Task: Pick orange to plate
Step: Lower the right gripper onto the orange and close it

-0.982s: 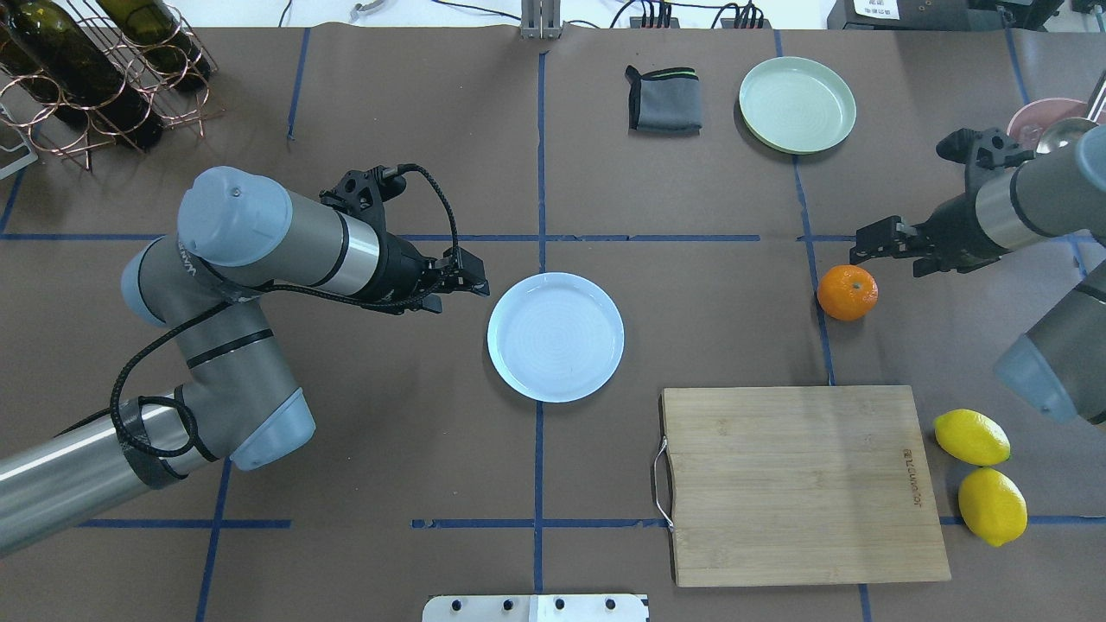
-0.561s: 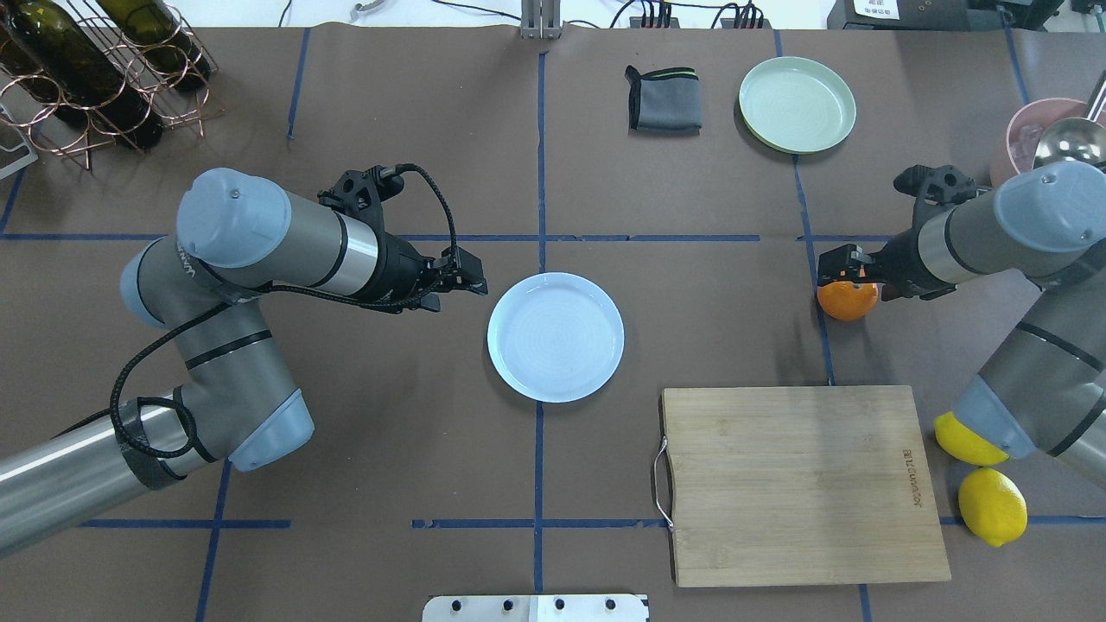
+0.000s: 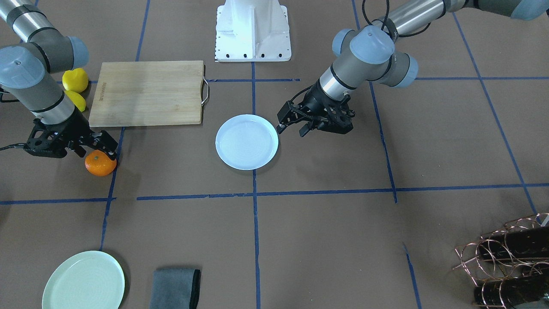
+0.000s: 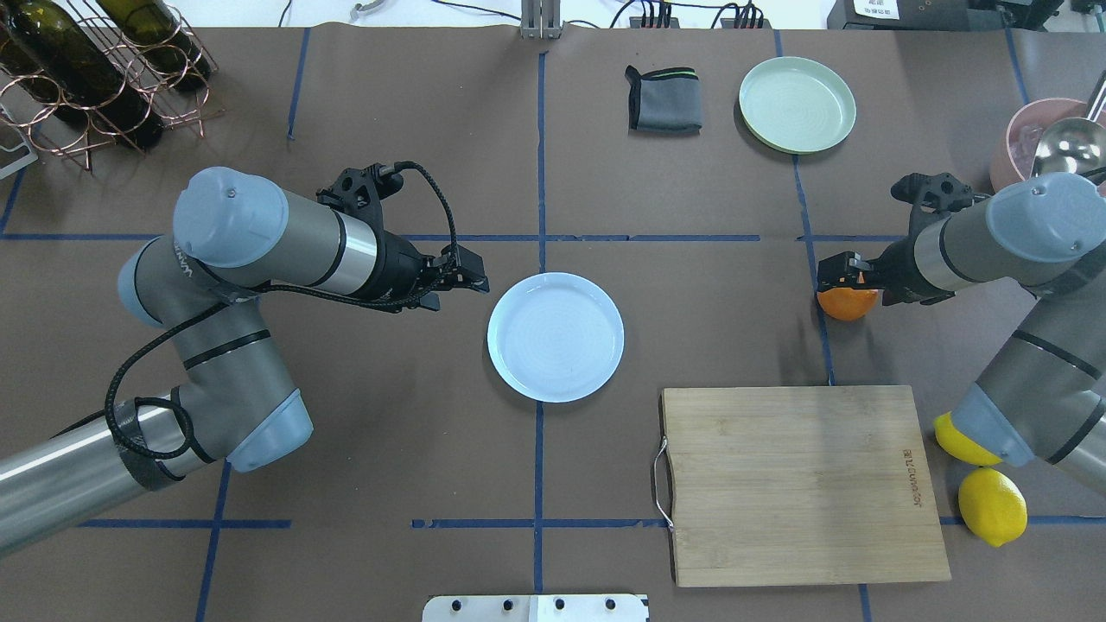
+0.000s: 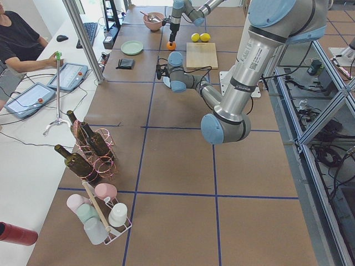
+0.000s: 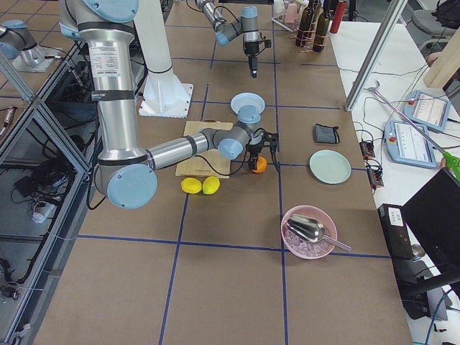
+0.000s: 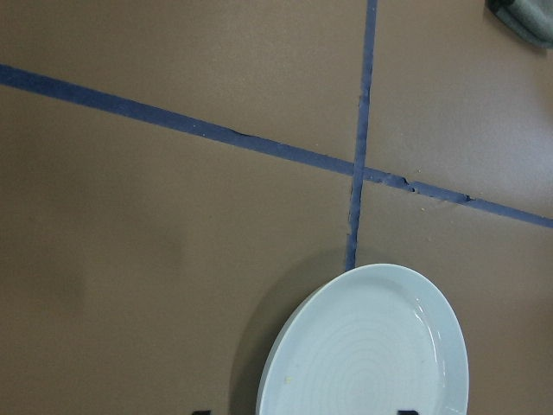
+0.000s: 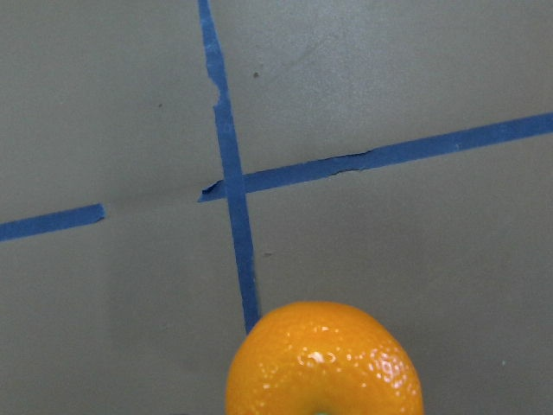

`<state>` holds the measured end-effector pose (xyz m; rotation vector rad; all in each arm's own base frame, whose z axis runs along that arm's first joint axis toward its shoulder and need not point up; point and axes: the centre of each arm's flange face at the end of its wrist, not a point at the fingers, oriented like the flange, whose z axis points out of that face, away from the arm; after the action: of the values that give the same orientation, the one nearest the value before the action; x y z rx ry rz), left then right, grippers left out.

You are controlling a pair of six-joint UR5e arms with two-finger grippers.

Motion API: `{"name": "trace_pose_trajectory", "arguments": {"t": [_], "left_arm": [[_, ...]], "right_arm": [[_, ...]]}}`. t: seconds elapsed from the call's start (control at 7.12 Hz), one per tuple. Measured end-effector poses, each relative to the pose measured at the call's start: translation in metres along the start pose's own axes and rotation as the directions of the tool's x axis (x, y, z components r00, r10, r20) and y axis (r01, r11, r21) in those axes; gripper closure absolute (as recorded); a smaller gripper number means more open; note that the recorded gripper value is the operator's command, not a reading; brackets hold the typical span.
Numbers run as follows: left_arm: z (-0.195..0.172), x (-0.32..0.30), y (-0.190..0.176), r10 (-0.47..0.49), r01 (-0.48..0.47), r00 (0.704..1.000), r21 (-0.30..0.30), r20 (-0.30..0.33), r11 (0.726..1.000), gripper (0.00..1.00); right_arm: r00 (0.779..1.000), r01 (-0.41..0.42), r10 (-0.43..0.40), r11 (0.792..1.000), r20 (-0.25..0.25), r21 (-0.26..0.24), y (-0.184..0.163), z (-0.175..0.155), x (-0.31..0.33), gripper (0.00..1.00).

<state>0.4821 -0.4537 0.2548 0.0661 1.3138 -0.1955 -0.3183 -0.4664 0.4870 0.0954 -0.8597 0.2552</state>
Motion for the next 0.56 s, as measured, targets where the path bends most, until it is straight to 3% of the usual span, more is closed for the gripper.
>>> {"name": "trace_pose_trajectory", "arguments": {"t": [0.56], "left_arm": [[-0.002, -0.008, 0.001, -0.002, 0.002, 1.000, 0.004, 0.007, 1.000, 0.21]], "right_arm": [[0.999, 0.010, -0.009, 1.000, -0.034, 0.020, 0.002, 0.016, 0.001, 0.01]]}}
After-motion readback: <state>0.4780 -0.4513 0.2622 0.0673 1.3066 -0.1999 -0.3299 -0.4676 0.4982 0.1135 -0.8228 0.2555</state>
